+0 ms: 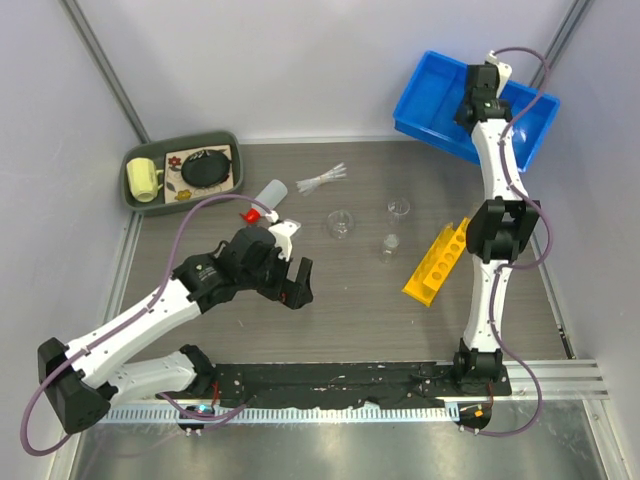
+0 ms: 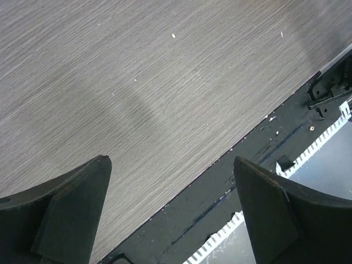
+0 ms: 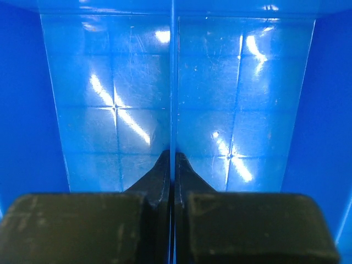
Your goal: Organize the chemistry lab equipment
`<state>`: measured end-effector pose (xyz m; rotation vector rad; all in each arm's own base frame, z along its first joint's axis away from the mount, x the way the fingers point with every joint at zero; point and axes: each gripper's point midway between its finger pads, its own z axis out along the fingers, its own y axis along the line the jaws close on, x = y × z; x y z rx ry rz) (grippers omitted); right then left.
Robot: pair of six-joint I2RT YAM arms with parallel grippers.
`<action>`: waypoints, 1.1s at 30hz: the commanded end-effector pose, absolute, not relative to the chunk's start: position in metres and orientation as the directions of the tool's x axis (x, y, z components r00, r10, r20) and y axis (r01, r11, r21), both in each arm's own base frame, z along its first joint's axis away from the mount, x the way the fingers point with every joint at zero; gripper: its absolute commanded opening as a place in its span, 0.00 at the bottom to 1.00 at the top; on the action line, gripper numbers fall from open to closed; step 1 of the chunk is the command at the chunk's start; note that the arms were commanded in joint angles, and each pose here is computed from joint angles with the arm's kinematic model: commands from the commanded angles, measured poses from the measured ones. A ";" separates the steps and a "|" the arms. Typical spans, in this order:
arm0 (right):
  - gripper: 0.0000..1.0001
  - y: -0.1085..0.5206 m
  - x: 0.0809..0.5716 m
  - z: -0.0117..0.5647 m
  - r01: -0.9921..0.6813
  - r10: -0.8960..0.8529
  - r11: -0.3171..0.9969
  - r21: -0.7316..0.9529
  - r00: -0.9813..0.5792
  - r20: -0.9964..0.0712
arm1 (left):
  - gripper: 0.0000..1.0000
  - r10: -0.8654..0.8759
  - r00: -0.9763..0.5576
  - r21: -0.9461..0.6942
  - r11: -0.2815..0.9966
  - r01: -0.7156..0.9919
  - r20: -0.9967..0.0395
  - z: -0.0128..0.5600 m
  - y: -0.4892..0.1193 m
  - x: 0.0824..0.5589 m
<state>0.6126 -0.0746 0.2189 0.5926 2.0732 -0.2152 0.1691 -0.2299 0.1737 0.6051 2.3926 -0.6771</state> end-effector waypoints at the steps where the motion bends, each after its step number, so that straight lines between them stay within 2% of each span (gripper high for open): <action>1: 0.01 -0.020 0.602 0.391 0.363 0.200 0.920 0.147 -0.114 -0.973 | 0.98 0.209 -0.688 -0.313 0.773 0.552 -0.695 0.190 -0.227 0.177; 5: 0.01 0.028 0.577 0.439 0.285 0.172 0.946 0.151 -0.048 -0.984 | 0.98 0.180 -0.651 -0.283 0.792 0.541 -0.738 0.202 -0.218 0.183; 10: 0.01 0.103 0.541 0.471 0.171 0.129 0.977 0.124 -0.020 -0.991 | 0.97 0.112 -0.631 -0.237 0.865 0.442 -0.768 0.226 -0.193 0.191; 15: 0.01 0.162 0.498 0.486 0.095 0.101 0.991 0.098 -0.026 -0.995 | 0.97 -0.025 -0.520 -0.235 0.909 0.343 -0.854 0.296 -0.151 0.189; 22: 0.01 0.237 0.441 0.468 -0.011 0.077 0.997 0.079 -0.101 -0.992 | 0.96 -0.182 -0.342 -0.279 0.925 0.259 -0.922 0.386 -0.075 0.153; 25: 0.01 0.272 0.412 0.460 -0.068 0.041 0.996 0.050 -0.133 -0.990 | 0.96 -0.289 -0.251 -0.363 0.870 0.333 -0.924 0.419 -0.057 0.126; 28: 0.01 0.308 0.381 0.446 -0.126 0.035 0.990 0.057 -0.168 -0.985 | 0.95 -0.379 -0.184 -0.421 0.809 0.410 -0.907 0.435 -0.044 0.101; 33: 0.01 0.354 0.345 0.413 -0.208 0.058 0.972 0.112 -0.248 -0.967 | 0.94 -0.430 -0.167 -0.457 0.770 0.445 -0.887 0.440 -0.031 0.082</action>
